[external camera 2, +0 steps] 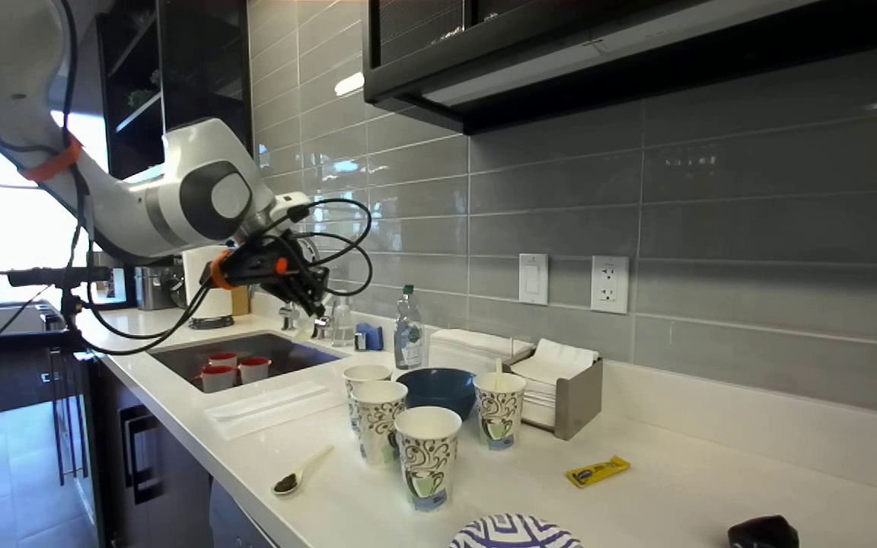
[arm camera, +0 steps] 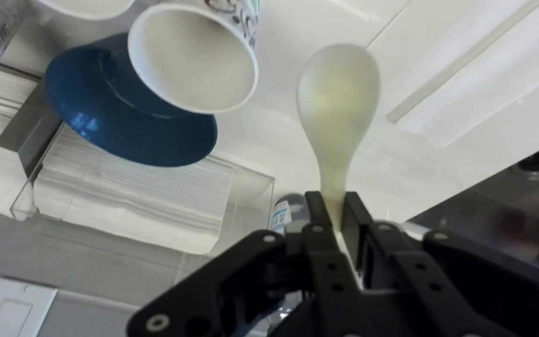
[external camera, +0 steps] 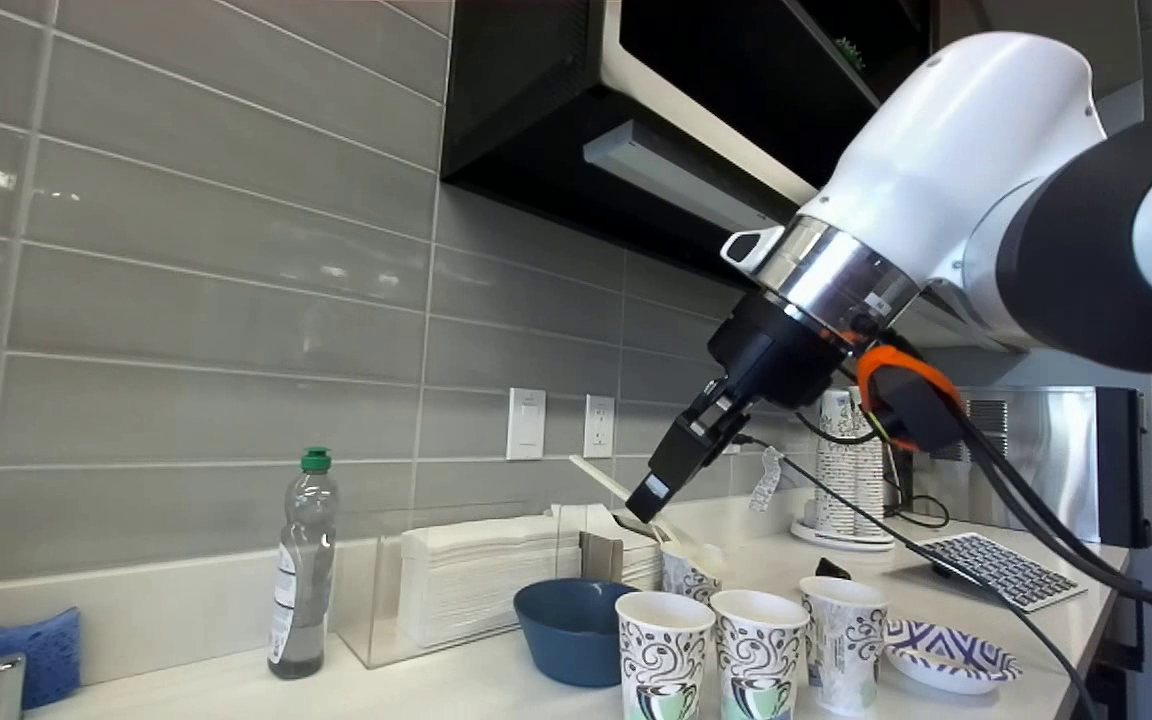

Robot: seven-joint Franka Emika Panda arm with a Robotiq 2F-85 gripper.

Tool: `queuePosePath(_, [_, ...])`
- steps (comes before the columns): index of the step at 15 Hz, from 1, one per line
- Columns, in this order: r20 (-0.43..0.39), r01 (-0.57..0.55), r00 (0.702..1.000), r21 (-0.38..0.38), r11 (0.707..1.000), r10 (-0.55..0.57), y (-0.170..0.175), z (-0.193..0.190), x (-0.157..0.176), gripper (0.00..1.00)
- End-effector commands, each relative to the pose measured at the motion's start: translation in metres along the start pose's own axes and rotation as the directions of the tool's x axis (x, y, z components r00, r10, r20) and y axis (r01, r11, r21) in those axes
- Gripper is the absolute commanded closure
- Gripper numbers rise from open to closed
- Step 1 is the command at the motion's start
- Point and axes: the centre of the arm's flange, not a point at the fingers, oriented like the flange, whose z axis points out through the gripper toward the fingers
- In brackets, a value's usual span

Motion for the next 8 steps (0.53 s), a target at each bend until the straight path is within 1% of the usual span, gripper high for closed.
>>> queuePosePath(1, [0.157, 0.038, 0.987, 0.016, 0.999, -0.040, -0.026, -0.015, 0.010, 0.97])
queuePosePath(3, [0.229, 0.063, 0.971, 0.031, 0.998, -0.068, -0.039, -0.011, 0.008, 0.97])
queuePosePath(6, [0.312, 0.094, 0.944, 0.060, 0.994, -0.108, -0.049, 0.008, -0.006, 0.97])
queuePosePath(7, [0.266, 0.080, 0.960, 0.028, 0.996, -0.085, -0.046, -0.002, -0.007, 0.97])
queuePosePath(8, [0.276, 0.083, 0.957, 0.031, 0.996, -0.088, -0.047, 0.001, -0.009, 0.87])
